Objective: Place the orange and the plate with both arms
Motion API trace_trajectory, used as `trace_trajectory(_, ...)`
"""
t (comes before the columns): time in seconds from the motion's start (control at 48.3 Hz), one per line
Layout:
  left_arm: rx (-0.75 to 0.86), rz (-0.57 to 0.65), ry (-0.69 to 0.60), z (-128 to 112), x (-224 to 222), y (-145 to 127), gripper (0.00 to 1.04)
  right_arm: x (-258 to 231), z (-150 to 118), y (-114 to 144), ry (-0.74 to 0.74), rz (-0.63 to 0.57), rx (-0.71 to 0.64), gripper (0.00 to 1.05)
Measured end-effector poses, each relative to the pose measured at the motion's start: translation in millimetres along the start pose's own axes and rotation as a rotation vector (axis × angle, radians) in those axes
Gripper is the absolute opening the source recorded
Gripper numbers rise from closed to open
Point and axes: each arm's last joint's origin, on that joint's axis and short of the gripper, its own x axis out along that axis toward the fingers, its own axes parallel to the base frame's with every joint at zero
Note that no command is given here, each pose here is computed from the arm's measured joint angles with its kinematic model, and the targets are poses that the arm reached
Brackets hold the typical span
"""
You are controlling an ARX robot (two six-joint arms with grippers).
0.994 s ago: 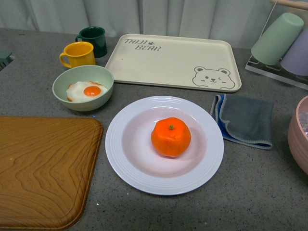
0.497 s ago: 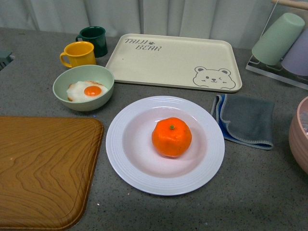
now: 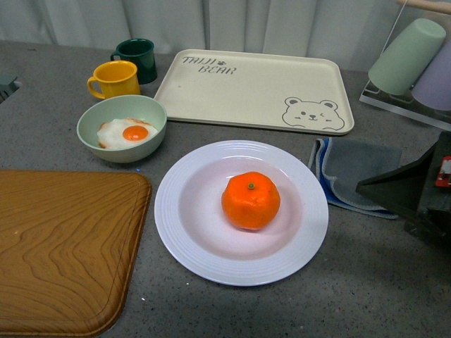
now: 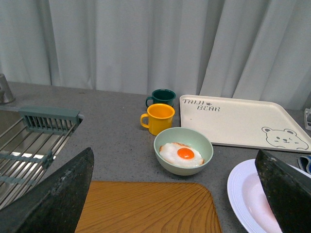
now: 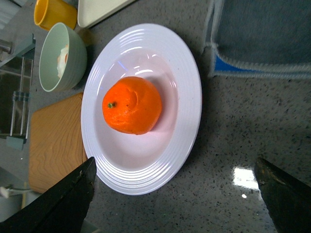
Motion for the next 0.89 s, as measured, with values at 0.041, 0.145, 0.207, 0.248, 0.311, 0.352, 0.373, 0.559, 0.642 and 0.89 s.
trace_trajectory(0.041, 0.0, 0.0, 0.0, 0.0, 0.0, 0.0, 0.98, 6.4, 0.4, -4.1, 0.03, 0.0, 0.021, 0.95)
trace_trajectory(0.145, 0.0, 0.0, 0.0, 0.0, 0.0, 0.0, 0.98, 17.2, 2.0, -9.7, 0.072, 0.008, 0.047, 0.95)
trace_trajectory(0.207, 0.0, 0.0, 0.0, 0.0, 0.0, 0.0, 0.98, 24.9, 5.6, -10.9, 0.091, 0.02, 0.056, 0.95)
trace_trajectory(0.248, 0.0, 0.0, 0.0, 0.0, 0.0, 0.0, 0.98, 28.9, 5.4, -13.3, 0.105, 0.016, 0.068, 0.95)
trace_trajectory(0.311, 0.0, 0.001, 0.0, 0.0, 0.0, 0.0, 0.98, 35.1, 2.7, -18.6, 0.133, -0.001, 0.086, 0.95)
trace_trajectory(0.352, 0.0, 0.001, 0.0, 0.0, 0.0, 0.0, 0.98, 40.2, 0.2, -22.4, 0.158, -0.016, 0.098, 0.95)
trace_trajectory(0.373, 0.0, 0.001, 0.0, 0.0, 0.0, 0.0, 0.98, 41.7, -0.2, -23.2, 0.163, -0.018, 0.101, 0.95)
trace_trajectory(0.559, 0.0, 0.0, 0.0, 0.0, 0.0, 0.0, 0.98, 61.1, 4.8, -21.2, 0.199, 0.001, 0.124, 0.95)
trace_trajectory(0.642, 0.0, 0.001, 0.0, 0.0, 0.0, 0.0, 0.98, 72.2, 0.0, -23.7, 0.241, -0.005, 0.146, 0.95)
trace_trajectory(0.89, 0.0, 0.0, 0.0, 0.0, 0.0, 0.0, 0.98, 93.2, 6.2, -21.8, 0.255, 0.038, 0.219, 0.95)
